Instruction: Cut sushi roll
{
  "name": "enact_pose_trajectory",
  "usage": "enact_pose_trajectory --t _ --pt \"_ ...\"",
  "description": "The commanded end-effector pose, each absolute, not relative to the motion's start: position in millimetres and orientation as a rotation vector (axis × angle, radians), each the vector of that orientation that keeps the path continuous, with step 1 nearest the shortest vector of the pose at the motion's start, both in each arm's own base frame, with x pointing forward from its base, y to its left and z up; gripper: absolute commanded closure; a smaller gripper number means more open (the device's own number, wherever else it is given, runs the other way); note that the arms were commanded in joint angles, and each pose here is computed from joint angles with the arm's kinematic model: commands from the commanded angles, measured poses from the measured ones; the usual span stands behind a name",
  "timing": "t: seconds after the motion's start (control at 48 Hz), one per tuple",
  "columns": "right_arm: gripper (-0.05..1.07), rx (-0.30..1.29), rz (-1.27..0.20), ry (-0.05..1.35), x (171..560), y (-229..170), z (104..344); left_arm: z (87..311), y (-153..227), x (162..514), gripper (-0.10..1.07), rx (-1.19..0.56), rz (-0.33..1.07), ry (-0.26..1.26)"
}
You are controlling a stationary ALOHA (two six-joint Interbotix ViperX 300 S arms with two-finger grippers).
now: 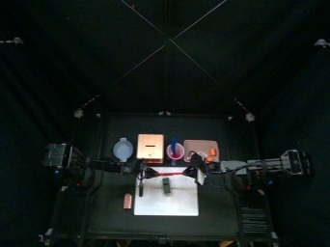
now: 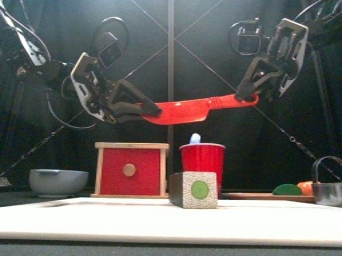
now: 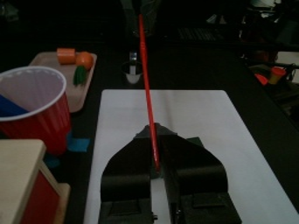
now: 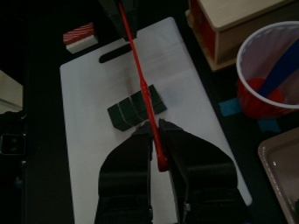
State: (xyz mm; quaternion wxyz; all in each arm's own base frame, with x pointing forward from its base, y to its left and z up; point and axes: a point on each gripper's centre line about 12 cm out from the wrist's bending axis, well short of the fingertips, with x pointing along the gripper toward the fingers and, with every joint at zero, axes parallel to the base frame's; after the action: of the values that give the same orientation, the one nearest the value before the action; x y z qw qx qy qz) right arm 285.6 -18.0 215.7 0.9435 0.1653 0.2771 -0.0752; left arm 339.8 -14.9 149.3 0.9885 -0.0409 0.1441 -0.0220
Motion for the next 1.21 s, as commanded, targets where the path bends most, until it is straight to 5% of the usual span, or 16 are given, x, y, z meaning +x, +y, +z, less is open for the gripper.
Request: enact_pose_trajectory --t 0.0,0.354,0.771,1.188 --pt "0.57 0.333 -0.152 0.522 286 -20 218 148 -23 338 0.58 -0.067 -0.046 0.294" --pt "0.57 0.307 -0.108 0.414 281 -12 206 146 -31 329 0.58 -0.059 0.072 0.267" --pt "0.57 0.318 -0.122 0.534 290 -10 171 110 -48 343 0.58 -0.051 0.086 0.358" --pt "0.58 0.311 -0.117 0.562 288 -8 167 105 -56 351 0.58 -0.055 0.063 0.401"
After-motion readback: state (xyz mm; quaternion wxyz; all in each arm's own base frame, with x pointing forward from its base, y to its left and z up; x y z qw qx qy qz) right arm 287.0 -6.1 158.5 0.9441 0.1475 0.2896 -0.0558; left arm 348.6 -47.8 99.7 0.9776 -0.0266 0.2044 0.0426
